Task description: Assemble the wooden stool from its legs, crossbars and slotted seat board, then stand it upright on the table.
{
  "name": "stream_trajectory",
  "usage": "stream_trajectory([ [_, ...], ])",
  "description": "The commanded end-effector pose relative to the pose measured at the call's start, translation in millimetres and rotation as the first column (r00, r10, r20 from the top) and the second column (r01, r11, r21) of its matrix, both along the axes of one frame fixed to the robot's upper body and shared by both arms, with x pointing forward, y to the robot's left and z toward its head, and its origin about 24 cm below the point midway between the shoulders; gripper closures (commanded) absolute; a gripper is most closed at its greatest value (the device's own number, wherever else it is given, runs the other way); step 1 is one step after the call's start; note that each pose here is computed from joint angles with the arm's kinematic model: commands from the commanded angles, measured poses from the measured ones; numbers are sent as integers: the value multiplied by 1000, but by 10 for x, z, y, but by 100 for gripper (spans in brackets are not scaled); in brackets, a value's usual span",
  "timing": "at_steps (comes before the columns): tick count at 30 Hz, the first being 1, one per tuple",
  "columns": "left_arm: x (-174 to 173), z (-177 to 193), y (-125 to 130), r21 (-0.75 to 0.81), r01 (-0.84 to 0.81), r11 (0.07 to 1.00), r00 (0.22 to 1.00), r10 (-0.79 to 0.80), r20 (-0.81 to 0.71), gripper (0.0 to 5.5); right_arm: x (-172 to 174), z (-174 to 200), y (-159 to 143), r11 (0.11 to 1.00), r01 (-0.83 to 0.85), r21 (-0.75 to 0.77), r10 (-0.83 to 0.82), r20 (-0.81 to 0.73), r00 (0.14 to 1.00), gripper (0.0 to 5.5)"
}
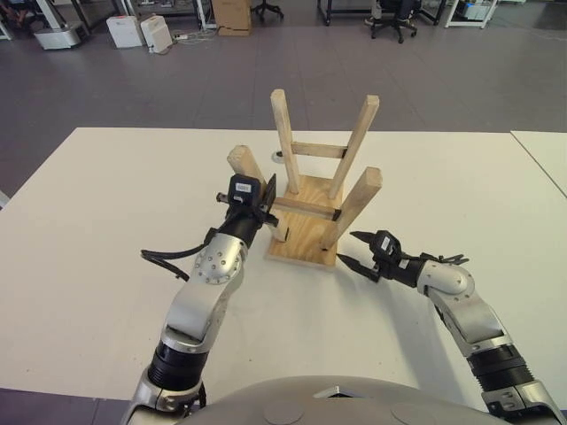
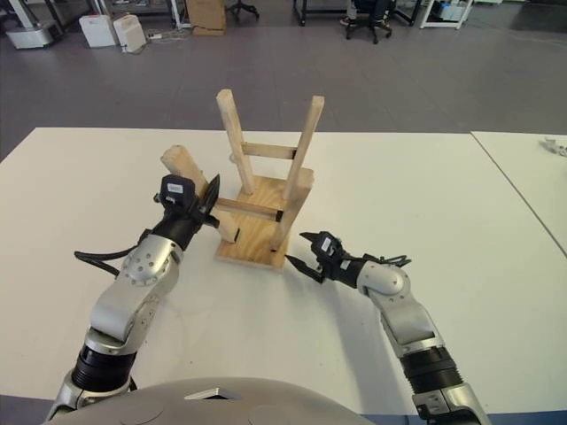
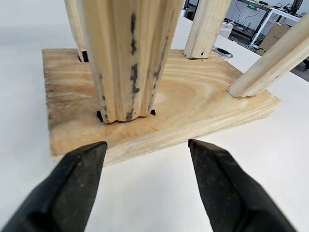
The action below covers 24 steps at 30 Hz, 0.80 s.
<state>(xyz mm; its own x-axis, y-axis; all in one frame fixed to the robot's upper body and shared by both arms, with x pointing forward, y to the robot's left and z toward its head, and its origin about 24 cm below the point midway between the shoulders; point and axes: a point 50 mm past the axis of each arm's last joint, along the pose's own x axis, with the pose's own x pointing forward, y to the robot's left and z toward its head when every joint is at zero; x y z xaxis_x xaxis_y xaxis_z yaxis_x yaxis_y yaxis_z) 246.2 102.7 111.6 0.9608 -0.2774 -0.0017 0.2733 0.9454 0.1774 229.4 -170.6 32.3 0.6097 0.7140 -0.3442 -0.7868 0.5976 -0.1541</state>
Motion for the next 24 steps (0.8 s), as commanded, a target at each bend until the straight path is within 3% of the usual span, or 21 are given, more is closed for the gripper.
stream_trajectory([
  [1, -55, -439, 91, 122, 7, 993, 976, 20, -216, 303, 52, 33, -30, 999, 32, 3, -32, 13, 999, 235],
  [4, -26, -193, -31, -85, 58, 995, 990, -69, -125, 261, 117, 147, -120, 991, 117, 62, -119, 43, 992, 235],
  [7, -51, 141, -151, -410, 137, 902, 988, -155, -11, 202, 199, 367, -247, 964, 213, 157, -228, 88, 970, 235],
  [10, -124, 251, -186, -532, 220, 817, 969, -244, 27, 180, 253, 733, -447, 898, 321, 300, -375, 142, 916, 235],
  [14, -167, 247, -154, -502, 233, 833, 964, -267, 5, 180, 345, 1241, -621, 794, 382, 473, -519, 199, 832, 235],
  [17, -261, 455, -136, -464, 314, 828, 946, -313, 82, 180, 341, 1561, -589, 751, 345, 563, -538, 218, 814, 235],
  [19, -294, 855, -107, -380, 445, 811, 894, -381, 233, 180, 330, 1910, -503, 724, 255, 641, -512, 253, 821, 235],
  [22, -260, 1660, 25, -239, 618, 749, 746, -462, 480, 180, 294, 2578, -324, 716, 51, 696, -419, 371, 829, 235],
  [24, -217, 2046, 141, -176, 672, 719, 675, -496, 547, 180, 234, 2862, -193, 712, -48, 701, -355, 419, 836, 235],
])
